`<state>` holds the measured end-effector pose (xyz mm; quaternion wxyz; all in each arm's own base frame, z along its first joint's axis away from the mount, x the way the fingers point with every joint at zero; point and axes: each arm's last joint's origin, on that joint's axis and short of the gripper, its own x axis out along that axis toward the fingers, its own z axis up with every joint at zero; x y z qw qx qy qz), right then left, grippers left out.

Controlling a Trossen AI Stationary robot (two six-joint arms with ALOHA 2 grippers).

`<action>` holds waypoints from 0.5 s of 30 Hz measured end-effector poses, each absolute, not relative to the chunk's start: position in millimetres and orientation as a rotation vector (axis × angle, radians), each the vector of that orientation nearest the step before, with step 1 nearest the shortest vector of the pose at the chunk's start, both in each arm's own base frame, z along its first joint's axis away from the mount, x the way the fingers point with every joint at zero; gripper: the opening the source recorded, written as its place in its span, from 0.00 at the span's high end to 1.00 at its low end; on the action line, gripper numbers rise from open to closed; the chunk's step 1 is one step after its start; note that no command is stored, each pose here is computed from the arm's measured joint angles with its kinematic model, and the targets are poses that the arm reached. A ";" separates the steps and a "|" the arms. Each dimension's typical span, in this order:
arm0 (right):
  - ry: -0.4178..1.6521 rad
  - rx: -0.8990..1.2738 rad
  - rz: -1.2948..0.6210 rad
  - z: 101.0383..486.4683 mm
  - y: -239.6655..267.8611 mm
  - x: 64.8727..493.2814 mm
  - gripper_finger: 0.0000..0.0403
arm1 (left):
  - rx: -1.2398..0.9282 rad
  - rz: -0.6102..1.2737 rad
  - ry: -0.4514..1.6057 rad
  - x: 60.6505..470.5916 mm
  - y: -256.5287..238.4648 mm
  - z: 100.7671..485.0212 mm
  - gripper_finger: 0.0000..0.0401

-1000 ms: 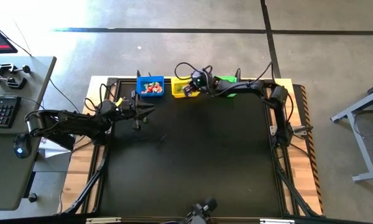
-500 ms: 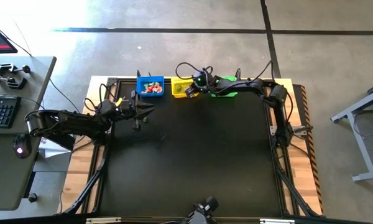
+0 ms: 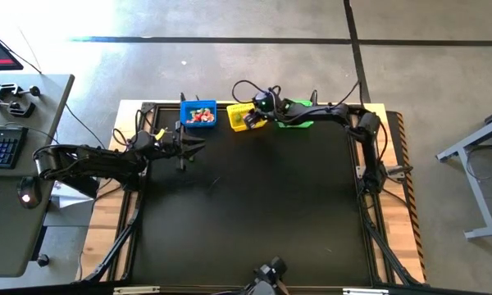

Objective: Sort produce into baskets
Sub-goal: Adjust the yellow bin

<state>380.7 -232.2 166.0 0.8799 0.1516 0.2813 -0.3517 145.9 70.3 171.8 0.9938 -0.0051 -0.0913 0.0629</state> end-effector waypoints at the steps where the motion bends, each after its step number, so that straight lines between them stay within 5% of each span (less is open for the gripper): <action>1: 0.579 0.310 -0.729 170.8 -230.6 380.6 0.55 | -0.010 0.126 -0.183 145.9 70.3 171.8 0.82; 5: 0.577 0.212 -0.651 193.0 -212.6 384.6 0.63 | -0.010 0.124 -0.163 146.3 70.4 169.8 0.83; 11: 0.657 0.068 -0.354 191.1 -163.6 404.5 0.97 | 0.002 0.128 -0.131 146.7 70.6 166.7 0.89; 15: 0.713 0.072 -0.335 174.0 -157.2 409.0 0.97 | 0.000 0.128 -0.125 146.8 70.7 166.1 0.93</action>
